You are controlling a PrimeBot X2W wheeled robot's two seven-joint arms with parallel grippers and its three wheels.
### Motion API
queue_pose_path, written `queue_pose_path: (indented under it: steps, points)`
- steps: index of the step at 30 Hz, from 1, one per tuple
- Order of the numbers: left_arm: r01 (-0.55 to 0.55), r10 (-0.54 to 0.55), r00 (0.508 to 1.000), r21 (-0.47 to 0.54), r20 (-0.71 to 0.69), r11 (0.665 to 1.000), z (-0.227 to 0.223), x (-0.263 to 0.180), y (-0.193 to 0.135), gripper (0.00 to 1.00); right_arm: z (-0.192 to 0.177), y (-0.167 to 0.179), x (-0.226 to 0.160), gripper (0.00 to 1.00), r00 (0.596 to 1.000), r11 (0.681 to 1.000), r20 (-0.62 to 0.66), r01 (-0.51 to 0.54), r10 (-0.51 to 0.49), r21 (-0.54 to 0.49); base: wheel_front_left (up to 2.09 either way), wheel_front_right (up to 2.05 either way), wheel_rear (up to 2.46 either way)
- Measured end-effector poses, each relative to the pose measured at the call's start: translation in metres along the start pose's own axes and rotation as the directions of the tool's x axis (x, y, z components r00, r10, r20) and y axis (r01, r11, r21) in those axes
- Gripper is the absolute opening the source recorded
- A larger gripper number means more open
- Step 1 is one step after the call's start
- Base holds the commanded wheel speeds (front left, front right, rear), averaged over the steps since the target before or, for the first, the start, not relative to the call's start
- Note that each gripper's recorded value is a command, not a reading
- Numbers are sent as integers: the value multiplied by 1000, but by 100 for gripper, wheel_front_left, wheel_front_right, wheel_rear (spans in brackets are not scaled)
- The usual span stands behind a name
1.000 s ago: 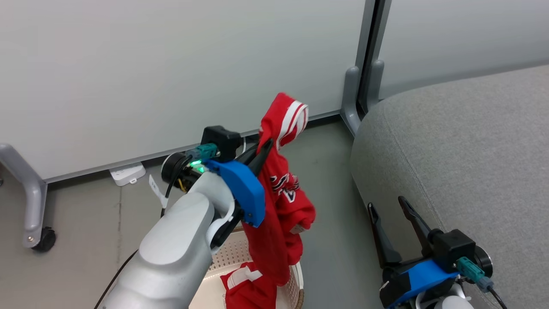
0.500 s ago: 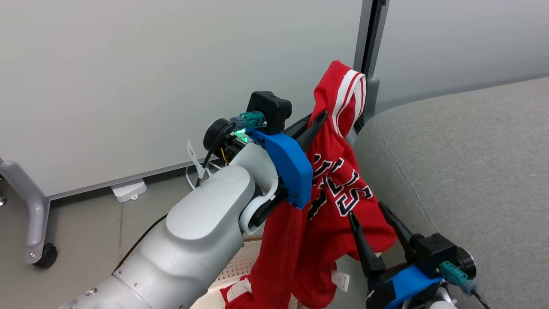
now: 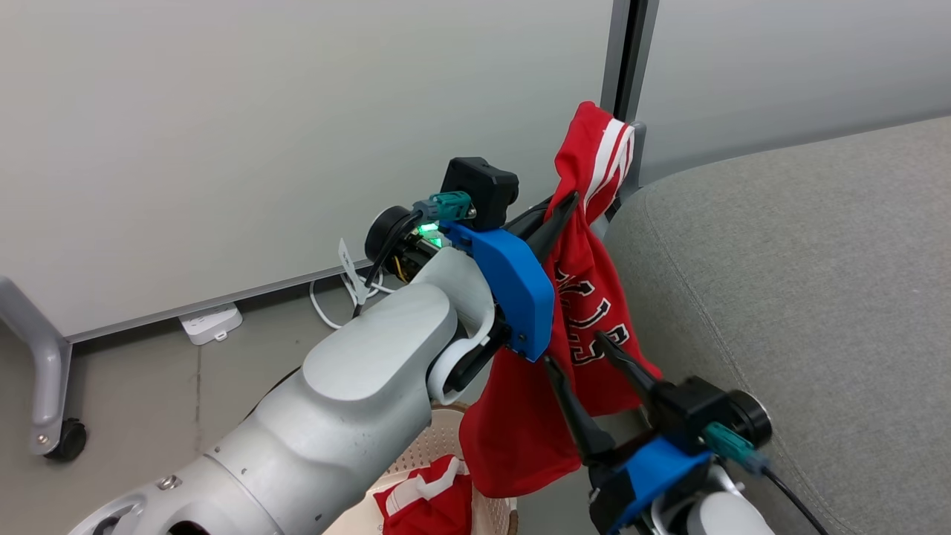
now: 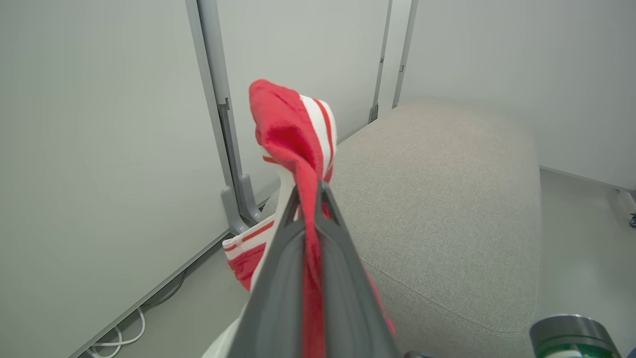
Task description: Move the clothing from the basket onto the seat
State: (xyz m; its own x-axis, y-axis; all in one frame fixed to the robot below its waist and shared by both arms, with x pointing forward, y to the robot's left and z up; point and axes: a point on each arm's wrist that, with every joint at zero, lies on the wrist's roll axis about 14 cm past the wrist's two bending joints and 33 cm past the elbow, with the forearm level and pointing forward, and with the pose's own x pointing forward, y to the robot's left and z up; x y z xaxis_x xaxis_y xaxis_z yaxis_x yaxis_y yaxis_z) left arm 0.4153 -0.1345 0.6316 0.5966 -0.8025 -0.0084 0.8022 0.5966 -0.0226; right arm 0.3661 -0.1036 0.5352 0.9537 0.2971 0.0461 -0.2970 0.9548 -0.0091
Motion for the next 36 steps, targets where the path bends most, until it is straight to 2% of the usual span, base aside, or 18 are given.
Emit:
queue_pose_path:
  steps: [15,16,17,36]
  points:
    - [7,-7,1000,-18,3,1000,2,-2,-2,0,-9,22,46,100,983,987,-132,-139,128,-76,0,0,0]
    - [7,-7,1000,-19,3,1000,1,-3,-2,0,-10,23,48,33,981,986,-143,-146,134,-78,0,0,0]
    - [7,-7,1000,-22,3,1000,1,-4,-2,0,-10,24,50,0,980,985,-147,-150,138,-80,0,0,0]
    - [-7,6,1000,-29,-13,1000,-4,-4,1,0,-15,21,53,0,979,987,-147,-149,139,-64,0,0,0]
